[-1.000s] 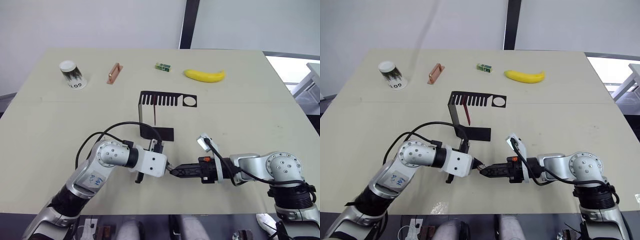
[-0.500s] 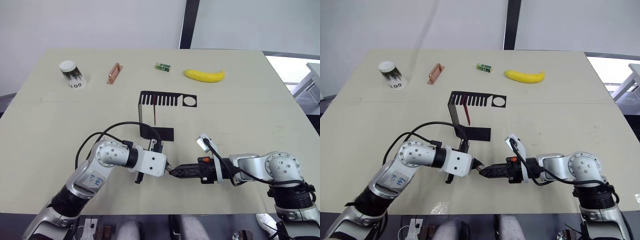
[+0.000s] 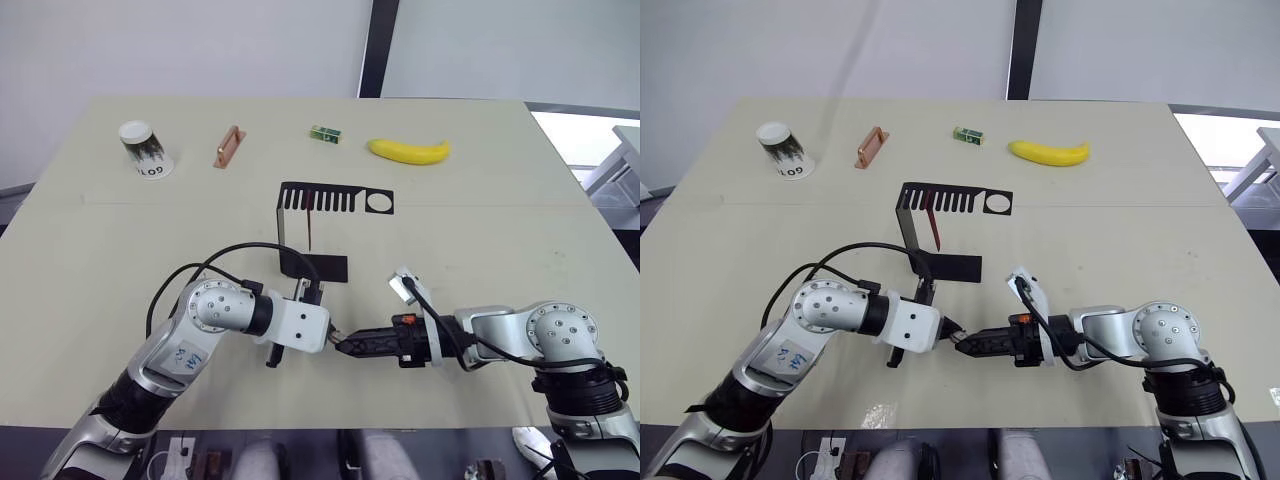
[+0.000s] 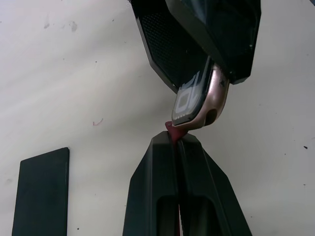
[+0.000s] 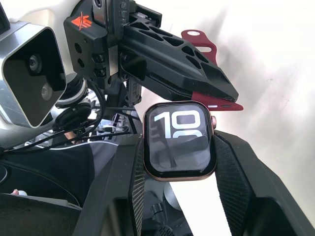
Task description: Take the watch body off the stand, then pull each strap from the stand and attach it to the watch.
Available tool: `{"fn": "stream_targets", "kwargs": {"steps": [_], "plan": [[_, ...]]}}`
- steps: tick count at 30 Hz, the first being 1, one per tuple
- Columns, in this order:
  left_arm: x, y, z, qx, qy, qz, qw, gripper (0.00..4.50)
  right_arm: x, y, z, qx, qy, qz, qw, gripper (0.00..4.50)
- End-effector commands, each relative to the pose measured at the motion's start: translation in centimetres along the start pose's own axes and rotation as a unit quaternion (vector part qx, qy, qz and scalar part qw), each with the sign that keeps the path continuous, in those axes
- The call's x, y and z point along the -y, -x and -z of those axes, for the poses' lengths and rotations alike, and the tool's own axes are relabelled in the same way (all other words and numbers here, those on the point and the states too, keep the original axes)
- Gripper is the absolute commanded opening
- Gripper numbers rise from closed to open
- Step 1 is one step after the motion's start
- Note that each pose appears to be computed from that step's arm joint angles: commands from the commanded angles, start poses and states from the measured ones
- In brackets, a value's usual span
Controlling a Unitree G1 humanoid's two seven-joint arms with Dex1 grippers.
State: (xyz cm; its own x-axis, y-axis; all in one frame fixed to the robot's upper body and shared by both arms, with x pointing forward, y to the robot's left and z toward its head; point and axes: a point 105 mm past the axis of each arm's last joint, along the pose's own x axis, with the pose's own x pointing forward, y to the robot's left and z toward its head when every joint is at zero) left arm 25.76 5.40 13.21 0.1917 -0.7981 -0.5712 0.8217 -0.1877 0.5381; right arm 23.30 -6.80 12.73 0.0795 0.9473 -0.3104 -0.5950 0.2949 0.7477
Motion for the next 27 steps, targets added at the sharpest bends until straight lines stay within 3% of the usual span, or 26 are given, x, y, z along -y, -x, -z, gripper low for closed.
{"fn": "stream_targets", "kwargs": {"steps": [1,27], "plan": [[-0.4,0.4,-4.6,0.083,-0.063,-0.012,0.995,0.00,-0.3,-1.2,0.9,-0.028,0.000,-0.005,1.000,1.51],[-0.3,1.3,-5.4,0.087,-0.066,-0.007,0.994,0.00,1.0,-1.2,0.8,-0.028,-0.010,0.031,0.999,1.51]]}}
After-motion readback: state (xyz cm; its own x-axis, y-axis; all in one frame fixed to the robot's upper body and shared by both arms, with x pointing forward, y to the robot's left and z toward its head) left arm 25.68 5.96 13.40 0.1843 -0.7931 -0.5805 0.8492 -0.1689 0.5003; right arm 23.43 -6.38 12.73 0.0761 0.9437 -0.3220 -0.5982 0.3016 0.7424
